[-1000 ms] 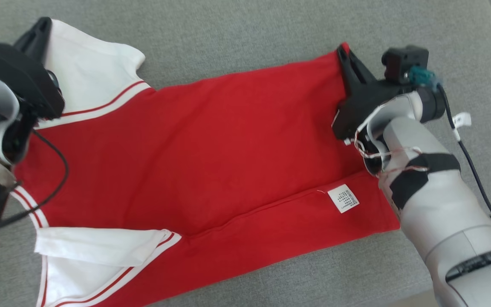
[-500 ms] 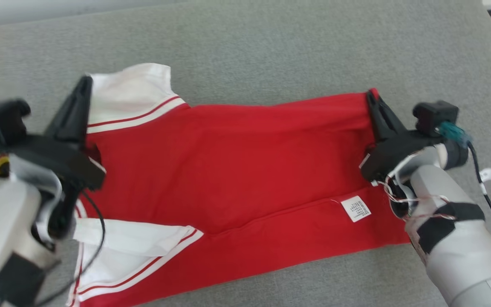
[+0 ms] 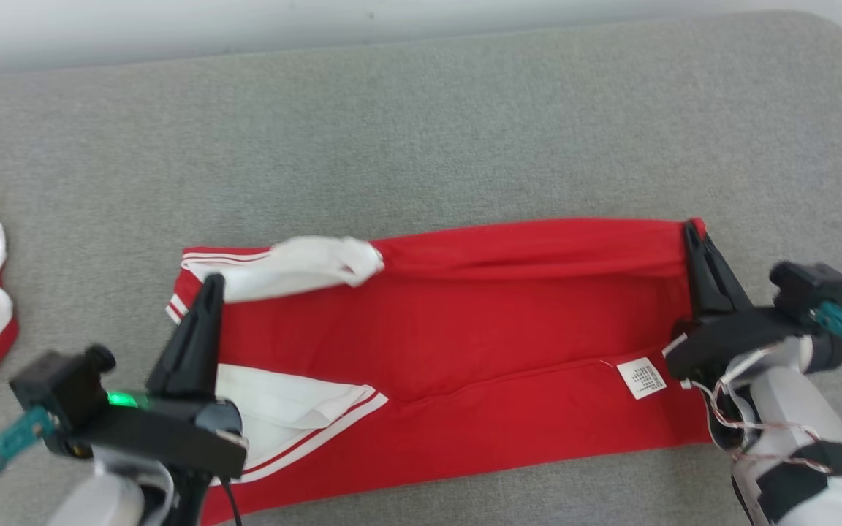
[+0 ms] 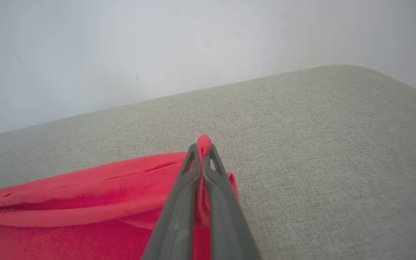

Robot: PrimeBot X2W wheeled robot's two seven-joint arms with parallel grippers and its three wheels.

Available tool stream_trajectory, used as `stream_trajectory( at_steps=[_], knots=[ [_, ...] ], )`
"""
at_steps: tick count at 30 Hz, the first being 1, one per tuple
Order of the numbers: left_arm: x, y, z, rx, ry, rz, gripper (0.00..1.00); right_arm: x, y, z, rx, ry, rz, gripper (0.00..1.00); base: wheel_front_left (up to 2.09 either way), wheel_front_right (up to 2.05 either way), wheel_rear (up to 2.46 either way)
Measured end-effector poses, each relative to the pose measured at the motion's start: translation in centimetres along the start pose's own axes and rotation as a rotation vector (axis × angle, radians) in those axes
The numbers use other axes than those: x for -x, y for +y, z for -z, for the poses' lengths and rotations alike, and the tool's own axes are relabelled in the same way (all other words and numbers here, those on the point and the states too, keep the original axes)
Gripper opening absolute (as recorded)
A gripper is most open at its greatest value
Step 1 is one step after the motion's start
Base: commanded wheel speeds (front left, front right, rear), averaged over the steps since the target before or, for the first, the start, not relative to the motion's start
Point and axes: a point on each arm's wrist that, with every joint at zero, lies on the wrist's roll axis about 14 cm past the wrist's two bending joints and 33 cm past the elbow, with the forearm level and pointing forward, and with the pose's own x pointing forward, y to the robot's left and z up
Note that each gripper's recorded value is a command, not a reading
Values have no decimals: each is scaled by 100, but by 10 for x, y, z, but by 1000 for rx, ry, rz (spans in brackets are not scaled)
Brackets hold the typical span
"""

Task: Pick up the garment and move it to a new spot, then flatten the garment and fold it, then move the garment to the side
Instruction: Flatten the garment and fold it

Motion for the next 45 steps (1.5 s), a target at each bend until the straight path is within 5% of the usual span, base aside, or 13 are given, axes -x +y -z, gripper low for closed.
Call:
stream_trajectory(
  at_steps=[16,17,18,19,20,32,38,45],
  knots=[
    [66,11,40,82,65,-158,0,51,-10,22,-98,11,54,0,0,0,0],
    [69,13,44,80,73,-166,0,53,-11,25,-98,22,56,29,0,0,0],
    [71,15,46,75,78,-173,36,53,-10,26,-97,26,54,91,0,0,0],
    [71,16,46,67,77,-177,85,53,-10,26,-98,24,53,100,0,0,0],
    [72,16,45,50,73,-178,100,53,-9,25,-98,21,52,100,0,0,0],
    [77,35,-5,-184,-93,-251,100,54,-10,2,-75,-28,36,100,0,0,0],
    [89,44,-17,-307,-124,-292,100,50,-22,13,-42,72,65,100,0,0,0],
    [107,53,-11,-333,-113,-351,100,52,-20,36,-45,174,72,100,0,0,0]
  ],
)
